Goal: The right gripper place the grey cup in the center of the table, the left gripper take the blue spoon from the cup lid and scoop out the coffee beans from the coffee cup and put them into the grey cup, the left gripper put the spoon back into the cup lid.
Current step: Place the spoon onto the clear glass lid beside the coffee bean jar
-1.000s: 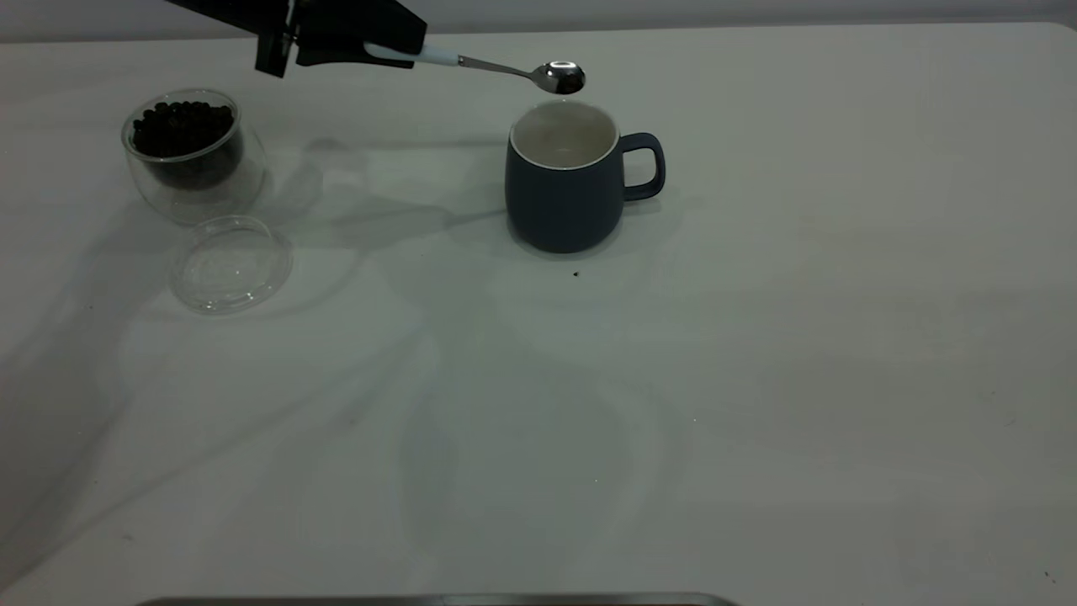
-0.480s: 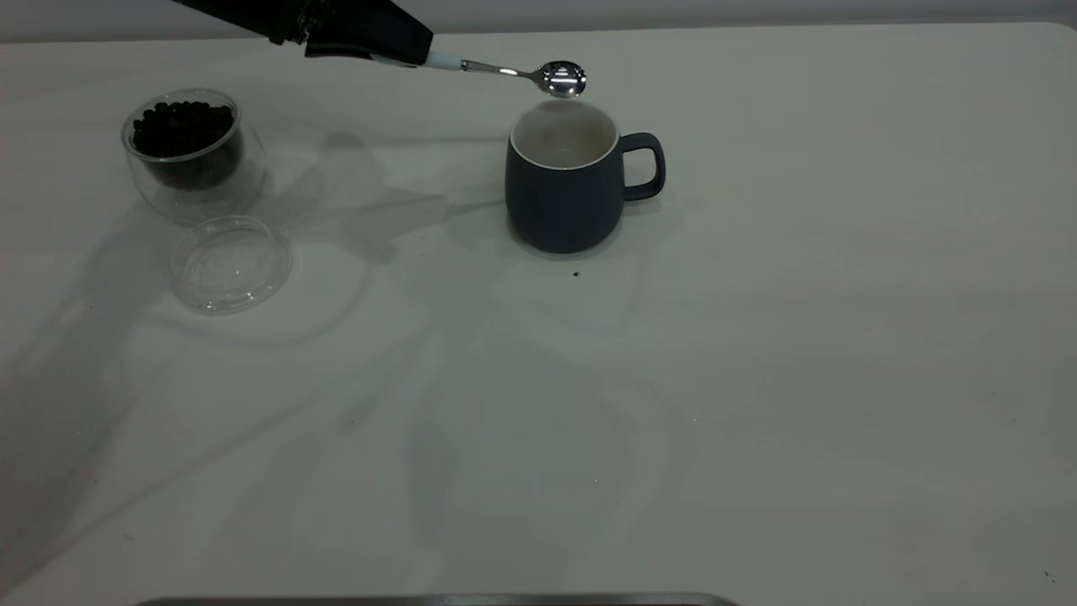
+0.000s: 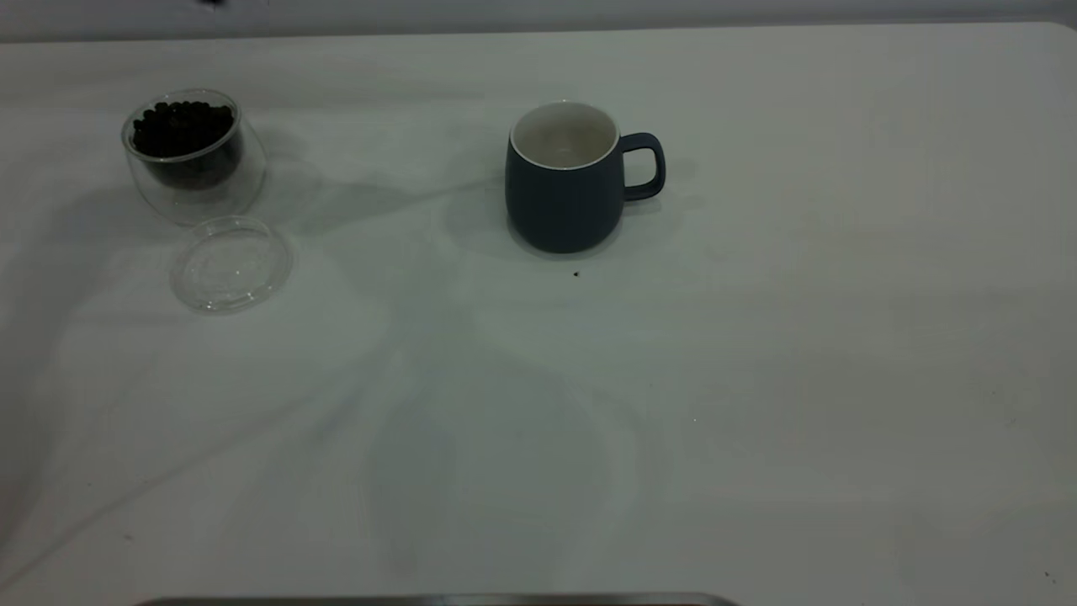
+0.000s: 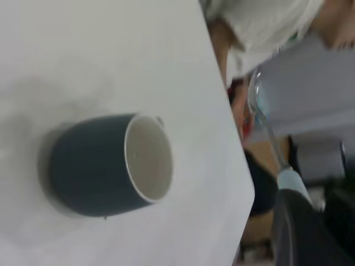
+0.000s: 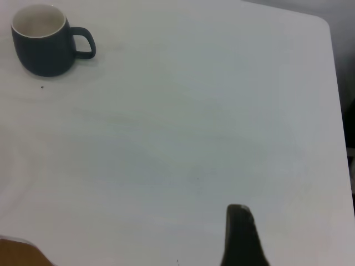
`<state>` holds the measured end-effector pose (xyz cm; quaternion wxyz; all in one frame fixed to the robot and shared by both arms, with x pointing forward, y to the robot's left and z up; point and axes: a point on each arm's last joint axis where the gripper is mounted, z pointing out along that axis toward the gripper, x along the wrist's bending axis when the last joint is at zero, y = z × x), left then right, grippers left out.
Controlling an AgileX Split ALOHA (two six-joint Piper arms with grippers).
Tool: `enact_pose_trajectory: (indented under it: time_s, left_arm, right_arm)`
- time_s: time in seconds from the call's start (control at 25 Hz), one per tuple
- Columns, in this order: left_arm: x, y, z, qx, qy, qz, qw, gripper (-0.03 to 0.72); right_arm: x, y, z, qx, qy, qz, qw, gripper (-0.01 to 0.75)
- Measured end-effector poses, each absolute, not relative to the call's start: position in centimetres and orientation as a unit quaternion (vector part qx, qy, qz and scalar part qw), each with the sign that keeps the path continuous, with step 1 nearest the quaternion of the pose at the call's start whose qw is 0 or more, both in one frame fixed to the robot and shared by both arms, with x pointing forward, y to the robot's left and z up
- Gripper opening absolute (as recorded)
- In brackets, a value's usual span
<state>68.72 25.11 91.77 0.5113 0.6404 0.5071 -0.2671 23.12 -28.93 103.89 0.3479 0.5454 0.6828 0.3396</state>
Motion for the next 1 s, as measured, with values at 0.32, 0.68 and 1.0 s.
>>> enact_pose_trajectory:
  time_s: [0.32,0.68,1.0]
  left_arm:
    - [63.4,30.1,92.8,0.583,0.571,-0.277,0.508,0.13]
    - [56.1,38.3,87.6,0.507,0.658,-0.269,0.487,0.13]
    - [53.9,42.4,84.9,0.481,0.722,-0.256,0.426,0.13]
  right_arm:
    - [23.1,-28.9,103.9,0.545,0.683,0.34,0.348,0.459]
    - [23.1,-28.9,103.9,0.545,0.683,0.34,0.348,0.459]
    - [23.1,-28.9,103.9,0.545,0.683,0.34,0.348,0.459]
